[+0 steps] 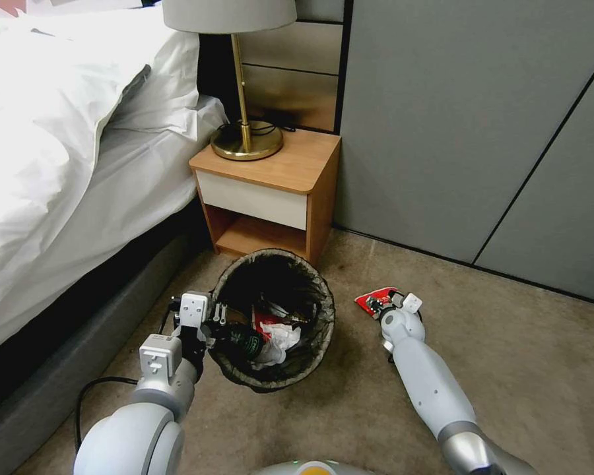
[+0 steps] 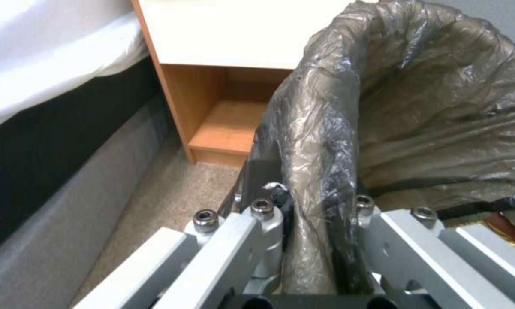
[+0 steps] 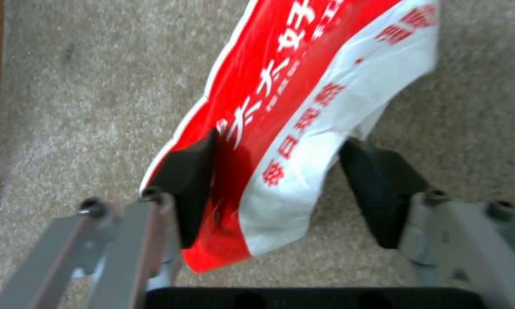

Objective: Pick up the trash bin, then pick up the garbage from the floor and place it into the trash bin.

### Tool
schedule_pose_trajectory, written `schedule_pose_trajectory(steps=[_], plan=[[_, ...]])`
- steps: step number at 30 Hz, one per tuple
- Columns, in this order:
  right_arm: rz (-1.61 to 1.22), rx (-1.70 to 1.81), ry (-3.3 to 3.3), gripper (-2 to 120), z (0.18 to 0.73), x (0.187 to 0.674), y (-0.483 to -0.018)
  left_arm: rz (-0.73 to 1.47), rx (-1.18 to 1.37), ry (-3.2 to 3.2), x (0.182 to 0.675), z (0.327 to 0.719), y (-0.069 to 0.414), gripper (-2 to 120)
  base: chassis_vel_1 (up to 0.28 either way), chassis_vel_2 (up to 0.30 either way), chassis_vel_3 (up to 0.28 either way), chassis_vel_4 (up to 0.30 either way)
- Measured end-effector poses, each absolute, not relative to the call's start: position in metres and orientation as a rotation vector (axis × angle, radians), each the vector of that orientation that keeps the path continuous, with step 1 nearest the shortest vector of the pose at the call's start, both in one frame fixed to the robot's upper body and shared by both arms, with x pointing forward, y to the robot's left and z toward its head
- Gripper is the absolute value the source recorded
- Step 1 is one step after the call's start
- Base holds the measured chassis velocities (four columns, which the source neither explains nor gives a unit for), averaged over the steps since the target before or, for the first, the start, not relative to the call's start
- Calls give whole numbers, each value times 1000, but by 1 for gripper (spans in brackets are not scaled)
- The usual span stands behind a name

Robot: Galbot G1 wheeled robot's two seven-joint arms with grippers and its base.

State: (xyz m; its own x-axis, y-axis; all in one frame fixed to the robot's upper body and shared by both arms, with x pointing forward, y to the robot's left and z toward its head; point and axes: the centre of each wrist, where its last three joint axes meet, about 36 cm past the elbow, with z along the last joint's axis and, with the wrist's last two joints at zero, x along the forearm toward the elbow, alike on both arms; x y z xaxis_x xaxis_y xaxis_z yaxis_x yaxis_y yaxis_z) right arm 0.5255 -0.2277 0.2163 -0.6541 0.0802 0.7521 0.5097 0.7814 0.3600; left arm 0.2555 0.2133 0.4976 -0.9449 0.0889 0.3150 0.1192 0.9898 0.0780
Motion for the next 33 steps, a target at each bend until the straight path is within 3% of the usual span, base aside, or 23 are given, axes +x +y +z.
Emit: schedule_pose_trajectory(steps=[9, 14, 22, 33], plan=[[-699, -442, -2228, 14, 219, 521, -234, -134, -154, -2820, 256, 498, 213, 5, 0, 0, 0, 0], [-697, -446, -2230, 3, 218, 521, -234, -129, -156, -2820, 256, 498, 213, 5, 0, 0, 0, 0], [-675, -457, -2255, 0, 220, 519, -241, -124, -157, -2821, 257, 497, 212, 5, 0, 0, 0, 0], [-443, -284, -2565, 0, 274, 486, -272, -110, -161, -2814, 257, 495, 208, 5, 0, 0, 0, 0]])
